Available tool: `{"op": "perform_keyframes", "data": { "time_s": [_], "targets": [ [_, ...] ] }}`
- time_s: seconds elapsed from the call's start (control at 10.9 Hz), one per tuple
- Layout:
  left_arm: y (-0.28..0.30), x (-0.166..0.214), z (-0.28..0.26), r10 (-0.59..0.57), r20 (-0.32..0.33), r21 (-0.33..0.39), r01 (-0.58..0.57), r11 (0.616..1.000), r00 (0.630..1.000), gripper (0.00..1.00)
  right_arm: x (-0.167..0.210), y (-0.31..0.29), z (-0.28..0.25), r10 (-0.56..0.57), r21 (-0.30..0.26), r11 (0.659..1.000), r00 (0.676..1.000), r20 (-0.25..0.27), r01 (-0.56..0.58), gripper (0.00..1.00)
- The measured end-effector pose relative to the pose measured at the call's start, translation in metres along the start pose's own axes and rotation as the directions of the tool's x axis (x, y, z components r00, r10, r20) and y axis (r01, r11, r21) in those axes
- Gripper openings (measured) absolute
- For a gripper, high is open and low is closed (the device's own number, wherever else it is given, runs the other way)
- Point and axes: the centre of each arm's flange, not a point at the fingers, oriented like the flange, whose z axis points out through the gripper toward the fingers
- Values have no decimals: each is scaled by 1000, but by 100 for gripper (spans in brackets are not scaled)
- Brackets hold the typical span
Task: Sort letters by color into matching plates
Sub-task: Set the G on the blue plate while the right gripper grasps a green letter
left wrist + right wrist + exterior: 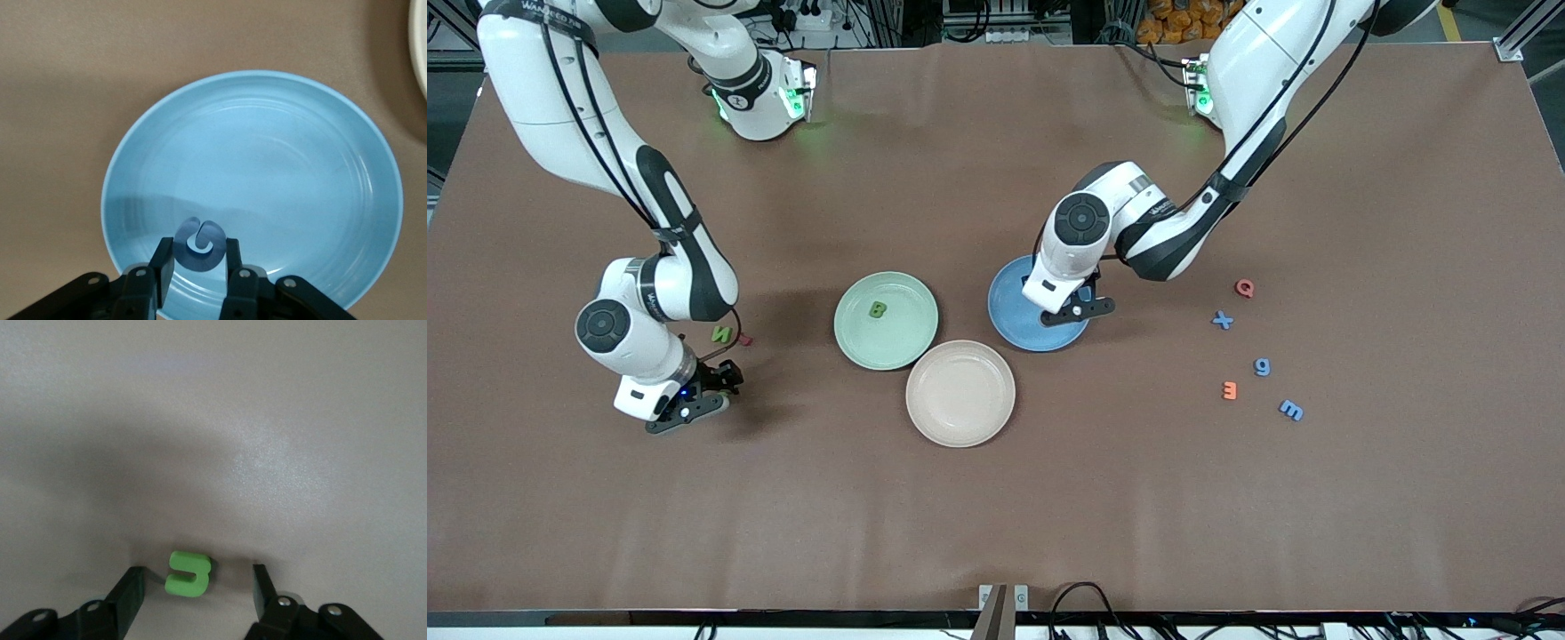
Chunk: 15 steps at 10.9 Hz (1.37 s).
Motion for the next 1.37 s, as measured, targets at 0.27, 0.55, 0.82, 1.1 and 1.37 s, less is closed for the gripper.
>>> {"op": "perform_keyframes", "data": {
  "time_s": [0.27, 0.55, 0.82, 1.1, 1.37],
  "targets": [
    [2, 2, 6, -4, 9, 1, 4, 1000, 1000, 36, 2, -1, -1, -2, 0, 1000, 1000, -4, 2, 62],
    [1, 3, 12, -6, 18, 3, 6, 1000, 1000, 38, 3, -3, -2, -5, 2, 1000, 1000, -6, 5, 45],
    [2, 5, 12, -16, 19, 1, 16, 1000, 1000, 74, 4, -2, -4, -4, 0, 1000, 1000, -11, 4, 31],
    [4, 10, 7, -24, 2, -8, 24, 1000, 1000, 100, 5, -1, -6, -3, -1, 1000, 1000, -13, 3, 28],
    [-1, 29, -10, -32, -39, -22, 32, 999, 999, 100, 4, 0, -9, 17, 5, 1000, 1000, 0, -17, 28]
  ]
}}
